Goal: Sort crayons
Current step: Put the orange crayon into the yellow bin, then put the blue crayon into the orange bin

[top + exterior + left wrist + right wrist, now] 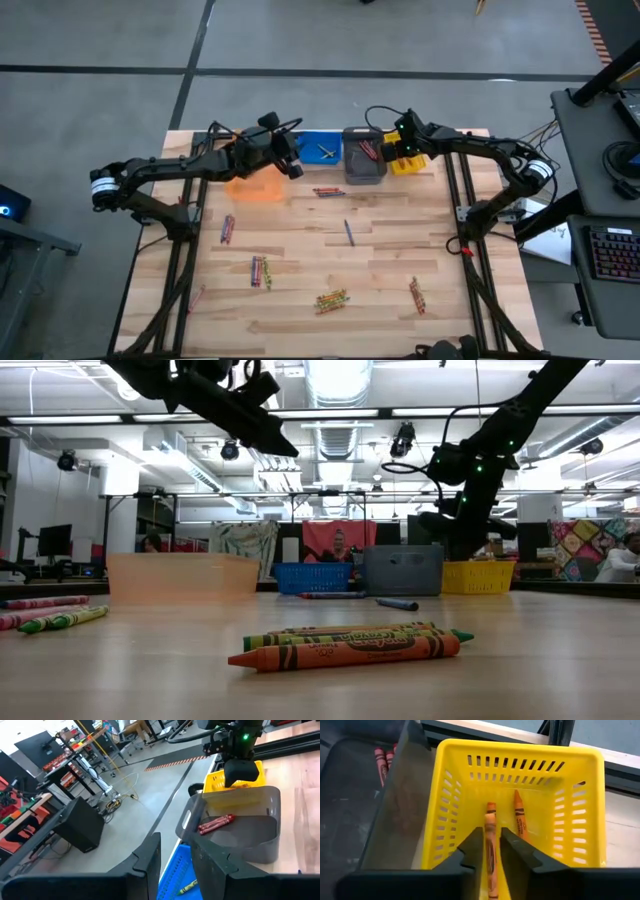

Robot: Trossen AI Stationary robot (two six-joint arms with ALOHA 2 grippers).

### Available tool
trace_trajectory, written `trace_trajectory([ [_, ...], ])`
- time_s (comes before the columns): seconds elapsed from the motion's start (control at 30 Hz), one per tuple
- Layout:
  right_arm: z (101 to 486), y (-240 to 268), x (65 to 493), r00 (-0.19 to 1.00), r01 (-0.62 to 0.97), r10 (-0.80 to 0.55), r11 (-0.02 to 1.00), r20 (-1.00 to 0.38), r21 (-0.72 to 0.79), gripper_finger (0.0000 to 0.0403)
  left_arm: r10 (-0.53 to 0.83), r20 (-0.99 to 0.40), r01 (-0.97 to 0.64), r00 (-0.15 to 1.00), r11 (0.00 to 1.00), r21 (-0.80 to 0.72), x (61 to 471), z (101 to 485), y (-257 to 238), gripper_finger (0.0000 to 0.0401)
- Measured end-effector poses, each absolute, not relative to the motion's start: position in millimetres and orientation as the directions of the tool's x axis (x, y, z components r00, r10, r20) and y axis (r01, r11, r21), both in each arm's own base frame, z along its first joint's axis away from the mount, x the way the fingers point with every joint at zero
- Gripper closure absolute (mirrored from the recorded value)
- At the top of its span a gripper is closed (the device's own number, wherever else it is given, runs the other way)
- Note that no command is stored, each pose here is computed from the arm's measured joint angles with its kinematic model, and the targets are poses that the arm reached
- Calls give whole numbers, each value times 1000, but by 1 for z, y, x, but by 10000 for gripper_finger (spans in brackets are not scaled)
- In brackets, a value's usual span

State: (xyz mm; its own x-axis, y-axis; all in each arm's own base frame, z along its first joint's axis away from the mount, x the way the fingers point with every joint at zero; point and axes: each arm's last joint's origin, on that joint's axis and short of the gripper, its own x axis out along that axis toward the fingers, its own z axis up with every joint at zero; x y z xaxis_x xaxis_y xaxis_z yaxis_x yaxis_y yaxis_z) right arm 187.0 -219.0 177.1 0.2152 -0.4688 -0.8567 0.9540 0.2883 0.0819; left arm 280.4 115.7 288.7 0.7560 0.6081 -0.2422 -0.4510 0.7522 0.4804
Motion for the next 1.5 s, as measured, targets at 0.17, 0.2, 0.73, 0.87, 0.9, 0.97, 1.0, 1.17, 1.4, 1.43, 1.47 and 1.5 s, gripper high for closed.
trace_trajectory([
  [0.17,179,-219,187,219,953,-474,289,-853,84,289,610,-242,-456,755,753,475,280,289,116,313],
  [0.2,181,-218,186,224,953,-479,290,-849,87,279,610,-243,-460,754,756,466,280,289,116,313],
  [0.73,276,-161,195,525,793,-559,594,-642,131,266,459,-415,-371,786,886,278,290,274,65,313],
  [0.87,289,-138,199,601,720,-533,684,-595,116,279,396,-486,-281,779,914,293,291,274,44,313],
  [0.9,291,-133,200,617,703,-523,703,-588,113,282,382,-501,-262,776,919,296,291,273,39,313],
  [0.97,294,-123,204,646,664,-499,740,-577,103,287,360,-521,-228,774,926,301,291,272,32,313],
  [1.0,295,-118,205,658,646,-488,757,-574,97,290,352,-524,-218,776,928,302,291,271,29,313],
  [1.17,299,-97,212,710,566,-429,820,-558,89,304,295,-531,-158,794,945,288,292,271,16,313],
  [1.4,304,-69,217,769,450,-342,890,-541,76,329,226,-508,-108,831,962,251,297,271,11,313],
  [1.43,304,-65,217,774,436,-330,897,-540,76,333,220,-504,-103,835,963,251,299,270,11,313],
  [1.47,304,-62,218,780,423,-319,903,-539,76,337,210,-497,-95,842,964,247,302,269,10,313],
  [1.5,304,-59,219,784,409,-308,909,-539,75,341,208,-495,-93,843,965,246,304,267,10,313],
])
